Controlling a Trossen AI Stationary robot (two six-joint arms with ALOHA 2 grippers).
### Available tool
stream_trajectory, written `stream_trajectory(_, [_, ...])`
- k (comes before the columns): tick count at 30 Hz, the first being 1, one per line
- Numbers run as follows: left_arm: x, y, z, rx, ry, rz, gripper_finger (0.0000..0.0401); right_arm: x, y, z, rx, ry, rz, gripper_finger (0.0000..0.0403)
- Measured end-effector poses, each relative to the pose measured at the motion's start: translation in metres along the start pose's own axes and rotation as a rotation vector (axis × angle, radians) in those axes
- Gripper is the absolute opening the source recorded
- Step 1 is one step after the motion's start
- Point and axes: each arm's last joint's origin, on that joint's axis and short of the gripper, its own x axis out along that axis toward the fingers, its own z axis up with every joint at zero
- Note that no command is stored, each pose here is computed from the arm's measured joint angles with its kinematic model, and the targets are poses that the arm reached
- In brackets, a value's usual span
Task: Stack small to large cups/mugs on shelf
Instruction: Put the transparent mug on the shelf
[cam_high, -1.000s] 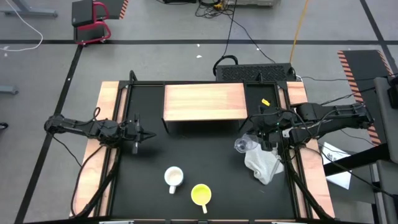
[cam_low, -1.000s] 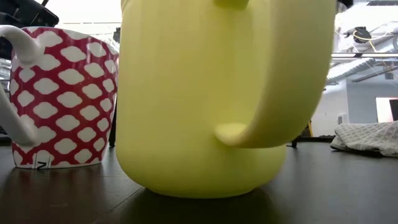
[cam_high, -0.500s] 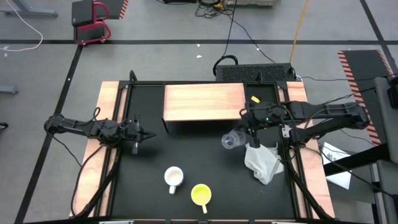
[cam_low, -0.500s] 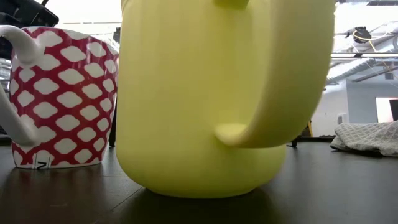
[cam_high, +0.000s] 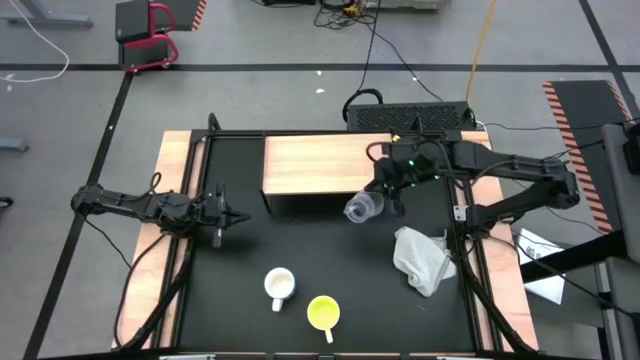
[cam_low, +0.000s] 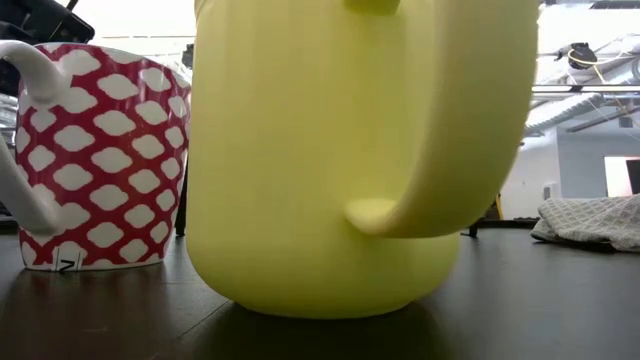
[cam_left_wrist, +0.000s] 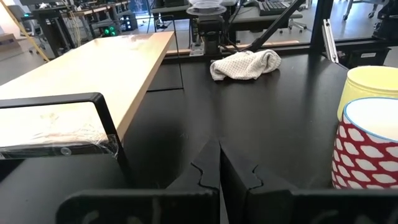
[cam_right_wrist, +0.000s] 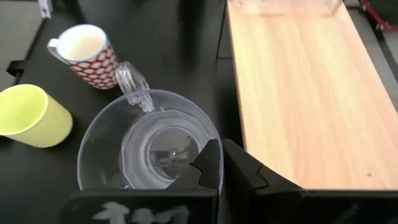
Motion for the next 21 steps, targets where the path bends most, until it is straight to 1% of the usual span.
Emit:
stream_trajectory(4, [0.0,0.0,-0.001,-0.002,0.005,-0.001,0.0003,0.007,-0.009,0.011,0.025,0.068,-0.011,0.0])
stream_trajectory(8, [0.0,0.0,-0.002,0.001,0.022,-0.002,0.0003,0.014,-0.014,0.02,0.024,0.113,-0.014,0.0])
stream_trajectory(12, [0.0,0.0,-0.003,0.004,0.032,-0.003,0.0003,0.017,-0.021,0.029,0.02,0.122,-0.014,0.0])
stream_trajectory(15, [0.0,0.0,-0.003,0.004,0.032,-0.002,0.0003,0.017,-0.026,0.035,0.021,0.114,0.018,0.0])
stream_trajectory(21, [0.0,0.0,-0.003,0.004,0.033,-0.002,0.0003,0.015,-0.04,0.042,0.014,0.127,-0.006,0.0])
